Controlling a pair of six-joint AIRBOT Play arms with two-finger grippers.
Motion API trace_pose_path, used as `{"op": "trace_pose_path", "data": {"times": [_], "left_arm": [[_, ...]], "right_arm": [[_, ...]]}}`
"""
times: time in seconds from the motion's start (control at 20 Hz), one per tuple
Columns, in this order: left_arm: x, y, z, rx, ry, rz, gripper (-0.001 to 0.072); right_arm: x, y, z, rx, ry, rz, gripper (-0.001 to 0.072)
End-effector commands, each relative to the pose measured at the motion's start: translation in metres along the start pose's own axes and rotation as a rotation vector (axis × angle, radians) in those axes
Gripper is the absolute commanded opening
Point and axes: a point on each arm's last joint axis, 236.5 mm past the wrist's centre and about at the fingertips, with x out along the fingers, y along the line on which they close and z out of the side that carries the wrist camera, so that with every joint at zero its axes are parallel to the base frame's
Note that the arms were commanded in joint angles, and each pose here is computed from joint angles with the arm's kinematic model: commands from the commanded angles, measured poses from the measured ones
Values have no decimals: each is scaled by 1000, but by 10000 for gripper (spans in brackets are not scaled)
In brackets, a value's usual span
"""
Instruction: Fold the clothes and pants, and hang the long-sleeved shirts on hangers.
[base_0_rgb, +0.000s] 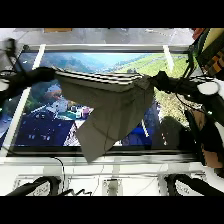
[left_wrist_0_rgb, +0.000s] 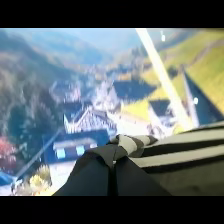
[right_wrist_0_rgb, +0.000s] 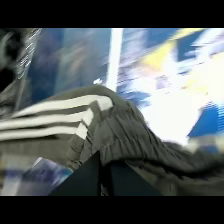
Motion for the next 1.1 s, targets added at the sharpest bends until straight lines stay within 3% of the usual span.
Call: {"op": "trace_pose_path", "data": {"times": [0.0, 0.3, 0.6, 1.05], "left_arm": [[33, -6, -46, -81, 143, -30, 13], [-10, -76, -120, -211, 528, -244, 12], [-80, -106, -179, -126, 879, -158, 13], [-94, -144, -301, -111, 1157, -187, 14]], "right_arm": [[27, -61, 6, 81, -13, -104, 24], [1, -78, -6, -159, 168, -238, 23], [-57, -104, -30, -344, 463, -460, 23], [-128, -161, -96, -272, 930, -703, 23]]}}
